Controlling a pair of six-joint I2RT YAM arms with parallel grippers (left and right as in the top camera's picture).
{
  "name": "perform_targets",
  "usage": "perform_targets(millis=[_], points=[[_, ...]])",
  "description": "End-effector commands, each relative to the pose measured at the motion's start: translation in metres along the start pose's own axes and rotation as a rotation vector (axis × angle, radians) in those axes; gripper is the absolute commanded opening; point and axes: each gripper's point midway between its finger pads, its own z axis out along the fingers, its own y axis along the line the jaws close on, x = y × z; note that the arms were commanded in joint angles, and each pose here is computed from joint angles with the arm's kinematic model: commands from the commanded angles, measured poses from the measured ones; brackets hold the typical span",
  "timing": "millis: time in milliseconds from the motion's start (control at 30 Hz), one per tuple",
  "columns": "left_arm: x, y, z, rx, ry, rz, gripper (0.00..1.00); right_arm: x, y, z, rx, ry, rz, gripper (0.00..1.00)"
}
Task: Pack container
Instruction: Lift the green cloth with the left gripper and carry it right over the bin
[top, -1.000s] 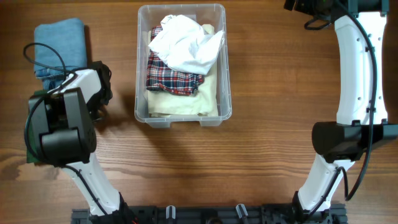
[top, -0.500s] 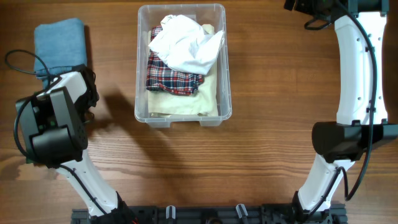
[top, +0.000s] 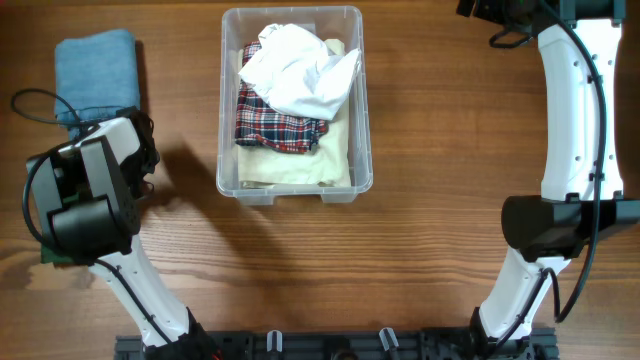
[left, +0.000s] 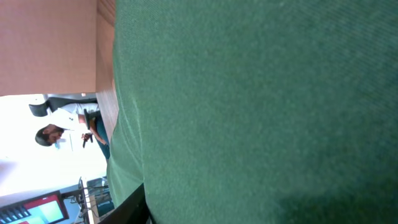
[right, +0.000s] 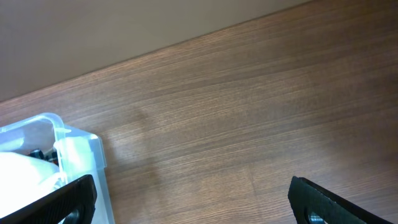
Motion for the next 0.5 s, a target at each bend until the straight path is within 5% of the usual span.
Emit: perform_targets(millis=[0,300,467], points=[[0.023,-0.028,0.012,0.100,0.093,0.025,0.33,0.001,-0.001,0.005,0.012,0.007,0.011,1.00],[0.016,-0.032,-0.001,0.138,0.100,0.037,0.04,0.001,-0.001,0.005,0.012,0.007,0.010,1.00],[0.004,-0.025,-0.020,0.199,0.141,0.043,0.04,0.001,-0.001,0.005,0.012,0.007,0.011,1.00]])
